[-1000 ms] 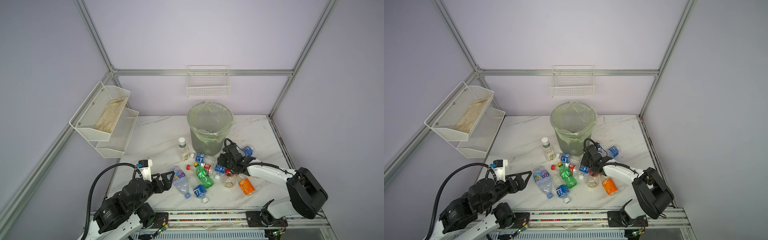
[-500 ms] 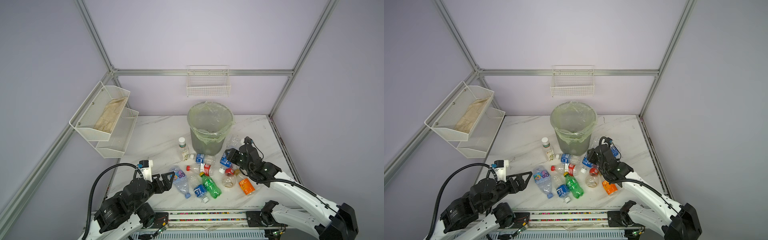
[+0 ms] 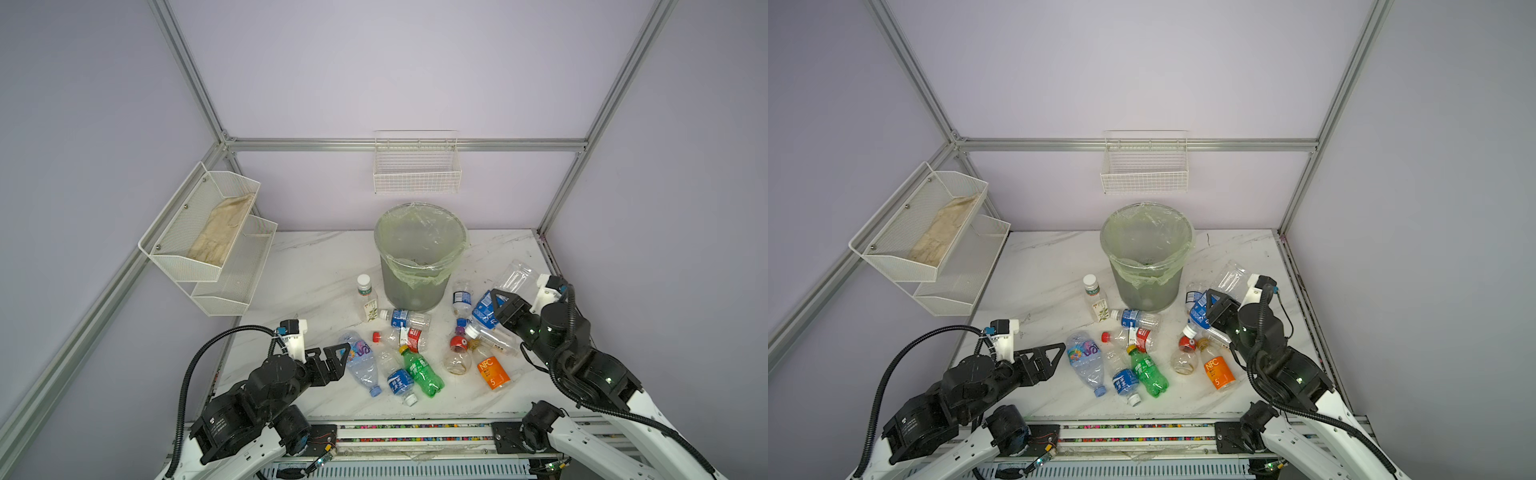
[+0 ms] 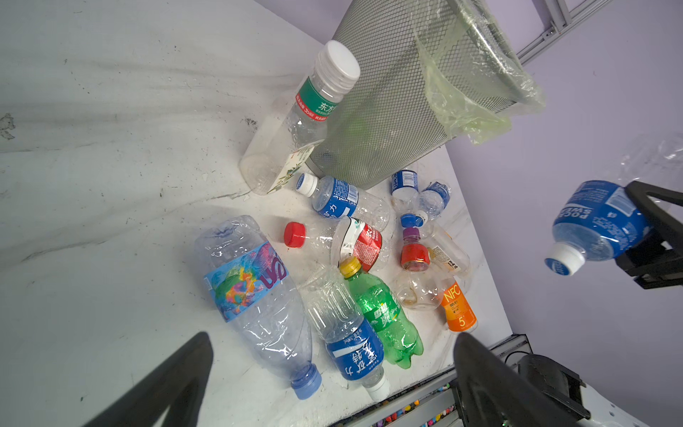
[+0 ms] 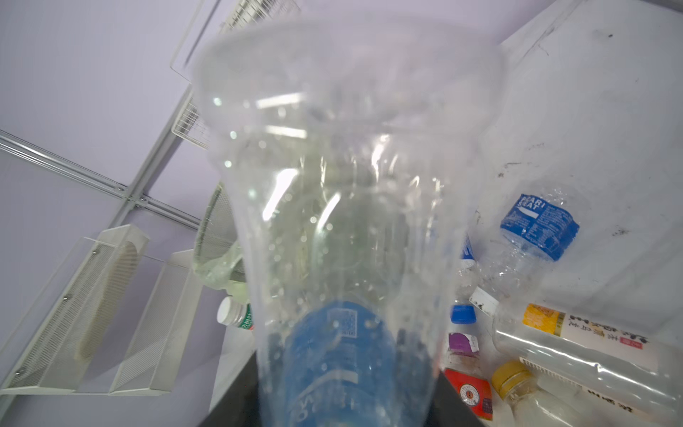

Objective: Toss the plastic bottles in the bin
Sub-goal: 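Lift the blue-labelled bottle with the right gripper over the bin, then open the right gripper to drop the bottle into the bin, withdraw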

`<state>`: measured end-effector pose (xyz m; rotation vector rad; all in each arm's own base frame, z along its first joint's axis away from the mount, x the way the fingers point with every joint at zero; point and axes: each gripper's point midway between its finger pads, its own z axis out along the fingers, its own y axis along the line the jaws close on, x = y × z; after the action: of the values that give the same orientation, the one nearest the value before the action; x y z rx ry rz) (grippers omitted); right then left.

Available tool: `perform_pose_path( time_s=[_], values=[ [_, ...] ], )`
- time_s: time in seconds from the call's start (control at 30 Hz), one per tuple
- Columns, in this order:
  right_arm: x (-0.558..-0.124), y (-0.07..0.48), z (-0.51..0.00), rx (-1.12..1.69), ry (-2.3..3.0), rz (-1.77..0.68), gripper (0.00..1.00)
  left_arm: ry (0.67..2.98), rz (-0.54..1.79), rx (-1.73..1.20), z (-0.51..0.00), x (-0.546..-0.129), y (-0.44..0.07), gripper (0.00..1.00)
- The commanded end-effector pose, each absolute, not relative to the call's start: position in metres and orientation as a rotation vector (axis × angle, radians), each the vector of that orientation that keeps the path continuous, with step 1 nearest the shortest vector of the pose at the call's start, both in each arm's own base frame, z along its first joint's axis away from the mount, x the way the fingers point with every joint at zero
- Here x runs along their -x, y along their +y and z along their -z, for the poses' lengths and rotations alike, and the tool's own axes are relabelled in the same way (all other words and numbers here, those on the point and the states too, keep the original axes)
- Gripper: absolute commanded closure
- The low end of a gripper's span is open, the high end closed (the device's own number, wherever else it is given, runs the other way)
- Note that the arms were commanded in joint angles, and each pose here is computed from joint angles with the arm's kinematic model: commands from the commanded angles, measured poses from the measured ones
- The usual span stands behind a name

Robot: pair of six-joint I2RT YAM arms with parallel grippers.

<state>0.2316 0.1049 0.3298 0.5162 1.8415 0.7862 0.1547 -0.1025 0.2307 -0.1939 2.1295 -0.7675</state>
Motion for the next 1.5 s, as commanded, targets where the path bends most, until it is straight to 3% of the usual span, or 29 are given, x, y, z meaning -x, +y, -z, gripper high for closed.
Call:
perform_pose_path(
  time_s=[0.0,0.37,0.63,0.93,1.17,1.23,1.27,1.33,1.47],
  values=[
    [-0.225,0.093,-0.362,-0.501,1.769,-0.782,0.52,2.133,0.792,0.203,-0.230,-0.157,-0.108,0.00],
    [-0.233,0.104,-0.443,-0.405,1.641,-0.833,0.51,2.139,0.793,0.190,-0.230,-0.159,-0.112,0.00],
    [-0.261,0.141,-0.481,-0.310,1.616,-0.878,0.53,2.150,0.784,0.183,-0.229,-0.161,-0.115,0.00],
    [-0.302,0.173,-0.504,-0.269,1.613,-0.852,0.54,2.148,0.787,0.183,-0.228,-0.160,-0.115,0.00],
    [-0.353,0.211,-0.489,-0.240,1.688,-0.776,0.54,2.151,0.793,0.184,-0.228,-0.160,-0.116,0.00],
    [-0.378,0.229,-0.472,-0.201,1.749,-0.706,0.48,2.151,0.803,0.182,-0.229,-0.159,-0.116,0.00],
    [-0.390,0.236,-0.460,-0.181,1.790,-0.660,0.37,2.149,0.809,0.181,-0.230,-0.158,-0.116,0.00],
    [-0.409,0.253,-0.442,-0.125,1.894,-0.581,0.05,2.144,0.824,0.175,-0.233,-0.157,-0.117,0.00],
    [-0.415,0.261,-0.442,-0.076,1.939,-0.539,0.03,2.138,0.836,0.174,-0.234,-0.153,-0.114,0.00]
  ],
)
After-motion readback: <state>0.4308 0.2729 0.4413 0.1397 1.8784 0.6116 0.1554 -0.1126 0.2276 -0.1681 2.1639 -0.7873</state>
